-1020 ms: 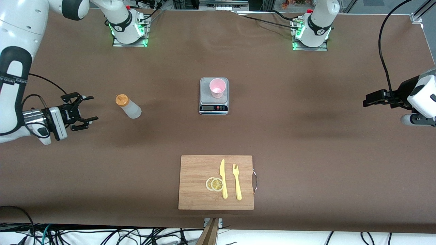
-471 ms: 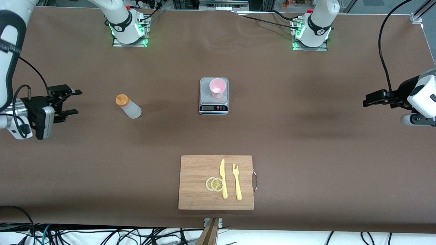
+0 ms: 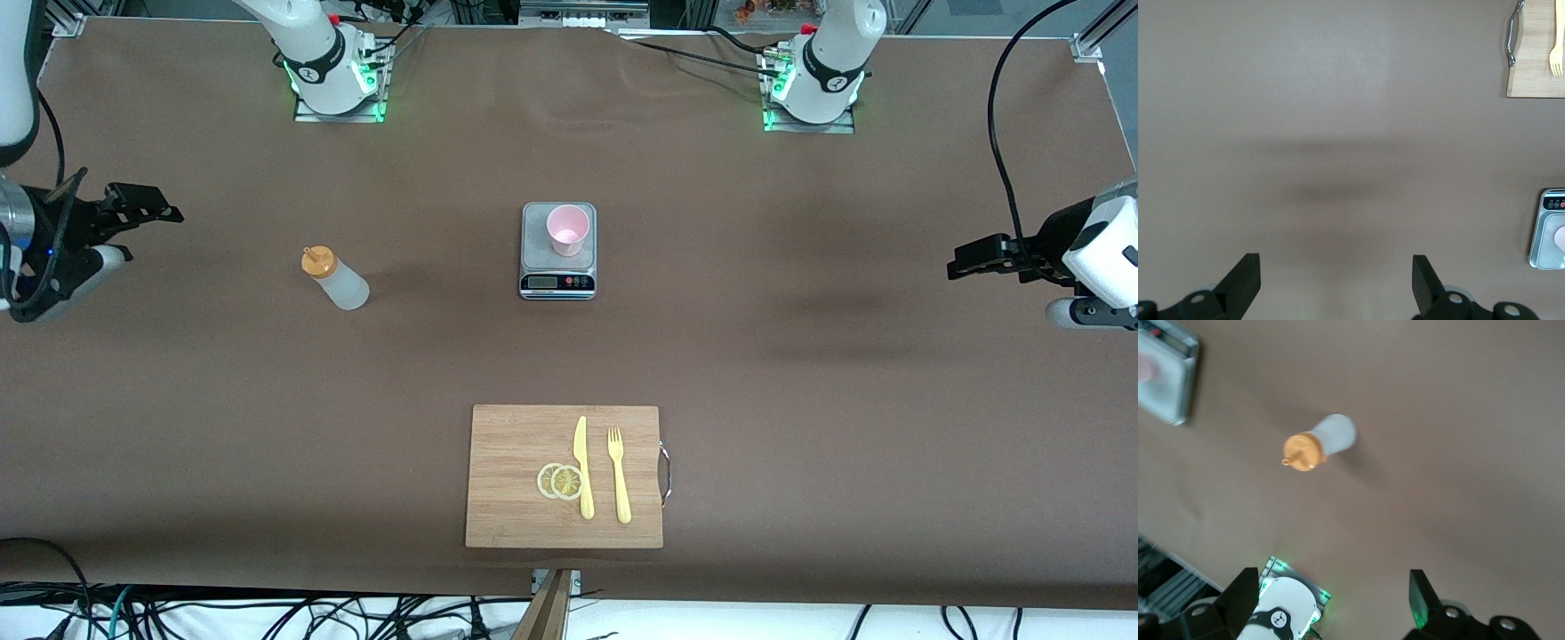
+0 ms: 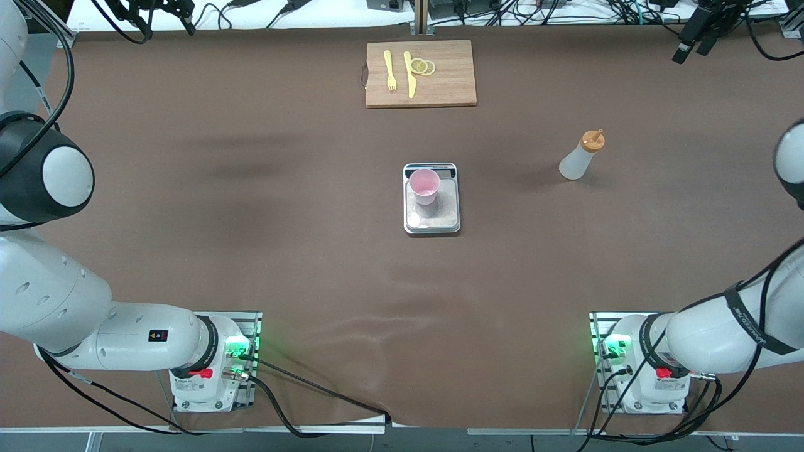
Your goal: Add sauce to pink cup with both arms
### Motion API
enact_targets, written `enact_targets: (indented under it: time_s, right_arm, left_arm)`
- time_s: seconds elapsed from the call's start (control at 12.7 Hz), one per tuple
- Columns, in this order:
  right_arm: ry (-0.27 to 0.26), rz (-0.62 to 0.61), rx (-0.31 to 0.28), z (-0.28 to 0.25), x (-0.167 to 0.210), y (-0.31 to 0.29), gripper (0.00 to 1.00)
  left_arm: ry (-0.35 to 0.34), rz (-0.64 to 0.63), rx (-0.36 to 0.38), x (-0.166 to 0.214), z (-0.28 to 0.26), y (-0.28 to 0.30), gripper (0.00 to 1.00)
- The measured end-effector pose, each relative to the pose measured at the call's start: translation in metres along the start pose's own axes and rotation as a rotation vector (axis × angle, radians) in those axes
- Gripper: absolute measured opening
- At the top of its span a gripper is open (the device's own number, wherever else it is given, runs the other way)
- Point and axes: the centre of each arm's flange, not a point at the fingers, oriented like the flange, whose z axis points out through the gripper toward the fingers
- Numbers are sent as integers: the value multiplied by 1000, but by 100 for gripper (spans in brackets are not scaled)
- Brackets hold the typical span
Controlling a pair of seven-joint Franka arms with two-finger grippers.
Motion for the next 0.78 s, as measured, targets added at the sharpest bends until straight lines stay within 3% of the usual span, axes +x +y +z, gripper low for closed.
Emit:
enact_targets:
  time_s: [0.16, 0.39, 0.78]
  right_arm:
    - [49, 152, -69, -2, -16, -15, 100]
    - [105, 368, -87, 4, -37, -34, 100]
    - [145, 495, -91, 5, -36, -40, 100]
  left_arm:
    - [0, 0, 0, 0, 0, 0, 100]
    - [0, 0, 0, 0, 0, 0, 100]
    - [0, 0, 0, 0, 0, 0, 100]
